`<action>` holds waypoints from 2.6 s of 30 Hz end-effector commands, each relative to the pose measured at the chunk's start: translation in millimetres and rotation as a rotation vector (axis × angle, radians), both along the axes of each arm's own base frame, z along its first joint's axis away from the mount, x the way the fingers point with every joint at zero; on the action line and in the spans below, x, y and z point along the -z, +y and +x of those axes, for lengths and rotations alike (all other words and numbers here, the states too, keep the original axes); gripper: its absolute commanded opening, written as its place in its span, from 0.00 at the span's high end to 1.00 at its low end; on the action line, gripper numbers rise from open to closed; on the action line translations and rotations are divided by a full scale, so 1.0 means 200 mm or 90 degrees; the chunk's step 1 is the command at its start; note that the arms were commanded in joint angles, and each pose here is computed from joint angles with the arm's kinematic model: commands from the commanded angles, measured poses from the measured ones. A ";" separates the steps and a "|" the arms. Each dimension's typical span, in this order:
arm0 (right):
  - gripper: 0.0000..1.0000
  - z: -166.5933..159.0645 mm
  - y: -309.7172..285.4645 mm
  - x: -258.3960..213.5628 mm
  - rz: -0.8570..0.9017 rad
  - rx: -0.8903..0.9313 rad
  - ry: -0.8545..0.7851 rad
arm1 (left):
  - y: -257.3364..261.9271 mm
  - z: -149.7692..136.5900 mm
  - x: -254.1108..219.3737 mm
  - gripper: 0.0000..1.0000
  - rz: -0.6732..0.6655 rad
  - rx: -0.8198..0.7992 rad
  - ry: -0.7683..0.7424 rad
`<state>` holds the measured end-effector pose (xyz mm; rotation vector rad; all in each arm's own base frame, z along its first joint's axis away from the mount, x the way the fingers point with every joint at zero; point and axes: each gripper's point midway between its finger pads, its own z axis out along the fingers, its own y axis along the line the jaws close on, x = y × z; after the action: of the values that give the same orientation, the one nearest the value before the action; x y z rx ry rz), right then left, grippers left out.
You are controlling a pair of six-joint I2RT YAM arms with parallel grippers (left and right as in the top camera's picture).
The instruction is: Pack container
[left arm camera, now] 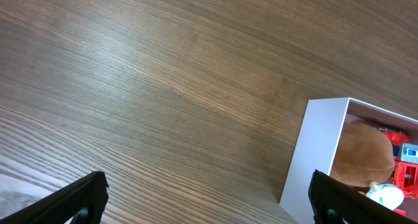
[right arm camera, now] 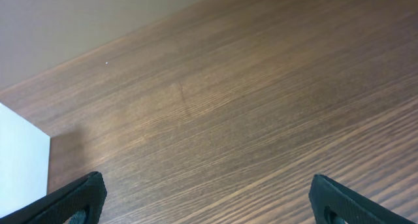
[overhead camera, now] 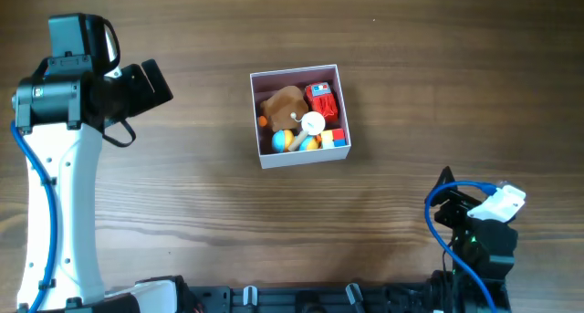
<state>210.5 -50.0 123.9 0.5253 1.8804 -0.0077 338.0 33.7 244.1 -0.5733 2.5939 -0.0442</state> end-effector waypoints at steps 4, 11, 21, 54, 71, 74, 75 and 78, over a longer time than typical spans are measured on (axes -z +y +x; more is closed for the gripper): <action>0.00 0.01 0.02 0.01 -0.003 -0.016 -0.007 | 0.00 0.00 -0.04 0.00 -0.006 -0.006 -0.016; 0.00 0.01 0.02 0.01 -0.003 -0.016 -0.006 | 0.00 0.00 -0.04 0.00 -0.006 -0.006 -0.016; 0.00 0.01 0.02 0.01 -0.003 -0.016 -0.006 | 0.00 0.00 -0.04 0.00 -0.006 -0.006 -0.016; 0.00 0.01 0.02 0.01 -0.003 -0.016 -0.006 | -0.08 -0.21 -0.42 0.00 0.061 0.016 -0.501; 0.00 0.01 0.02 0.01 -0.003 -0.016 -0.006 | -0.10 -0.56 0.19 0.00 0.046 0.021 -0.548; 0.00 0.01 0.02 0.01 -0.003 -0.016 -0.006 | -0.12 -0.56 0.26 0.00 0.036 0.033 -0.549; 0.00 0.01 0.02 0.01 -0.003 -0.016 -0.006 | -0.12 -0.57 0.28 0.00 0.033 0.037 -0.547; 0.00 0.01 0.02 0.01 -0.003 -0.016 -0.006 | -0.14 -0.56 0.34 0.00 0.024 0.049 -0.544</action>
<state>212.3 -46.8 122.1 0.5122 1.8805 0.0123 224.7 14.4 188.2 -0.3675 1.7655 -0.1657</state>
